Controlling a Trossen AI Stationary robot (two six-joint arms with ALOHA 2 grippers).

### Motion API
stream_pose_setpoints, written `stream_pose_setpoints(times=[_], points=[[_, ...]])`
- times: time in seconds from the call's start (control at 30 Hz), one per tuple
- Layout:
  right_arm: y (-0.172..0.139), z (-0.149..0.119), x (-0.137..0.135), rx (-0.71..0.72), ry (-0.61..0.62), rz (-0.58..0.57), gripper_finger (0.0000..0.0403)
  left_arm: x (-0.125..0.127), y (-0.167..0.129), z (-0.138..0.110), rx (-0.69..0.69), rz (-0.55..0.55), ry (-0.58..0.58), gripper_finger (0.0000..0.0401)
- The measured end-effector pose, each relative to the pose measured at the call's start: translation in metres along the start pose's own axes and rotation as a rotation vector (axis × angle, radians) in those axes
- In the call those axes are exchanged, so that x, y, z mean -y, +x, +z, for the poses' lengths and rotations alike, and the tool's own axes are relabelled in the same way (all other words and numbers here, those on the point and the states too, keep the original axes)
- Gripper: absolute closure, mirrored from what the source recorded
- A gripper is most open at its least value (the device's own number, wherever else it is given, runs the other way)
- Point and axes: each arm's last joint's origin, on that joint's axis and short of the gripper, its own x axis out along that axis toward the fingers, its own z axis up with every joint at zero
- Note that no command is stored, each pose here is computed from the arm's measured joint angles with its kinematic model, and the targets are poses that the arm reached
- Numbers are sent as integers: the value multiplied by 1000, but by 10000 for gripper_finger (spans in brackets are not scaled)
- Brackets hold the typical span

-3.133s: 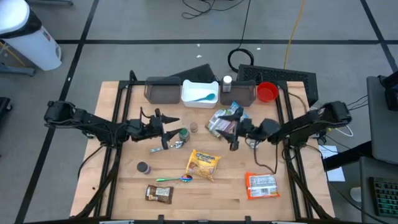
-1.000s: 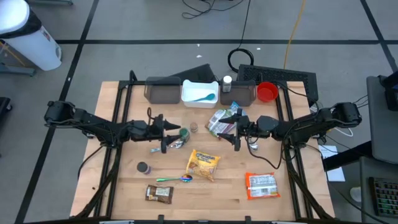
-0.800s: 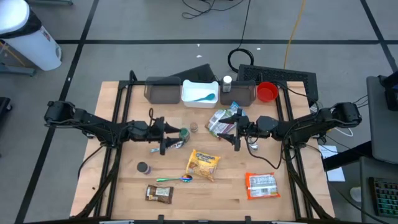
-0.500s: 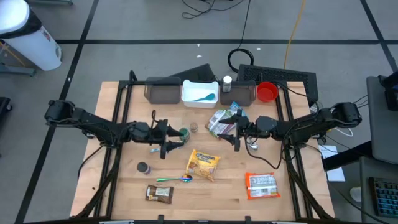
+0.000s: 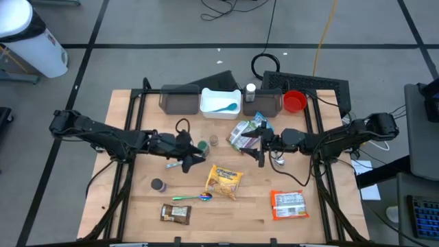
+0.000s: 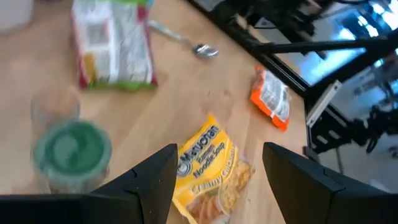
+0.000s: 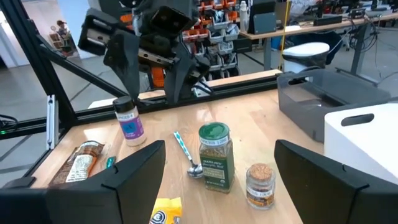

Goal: Pick & Place Food Item
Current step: Put the yellow noodle pack into the left black bin

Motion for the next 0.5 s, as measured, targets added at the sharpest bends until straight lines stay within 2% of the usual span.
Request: stream_pose_setpoints(times=[0.13,0.27,0.5], points=[[0,0,0,-1,26,0,110,0,-1,-7,-48,27,-108,158],[0,0,0,-2,29,0,110,2,4,-14,-47,60,-157,158],[0,0,0,0,29,0,110,-7,28,-29,-90,156,-272,158]])
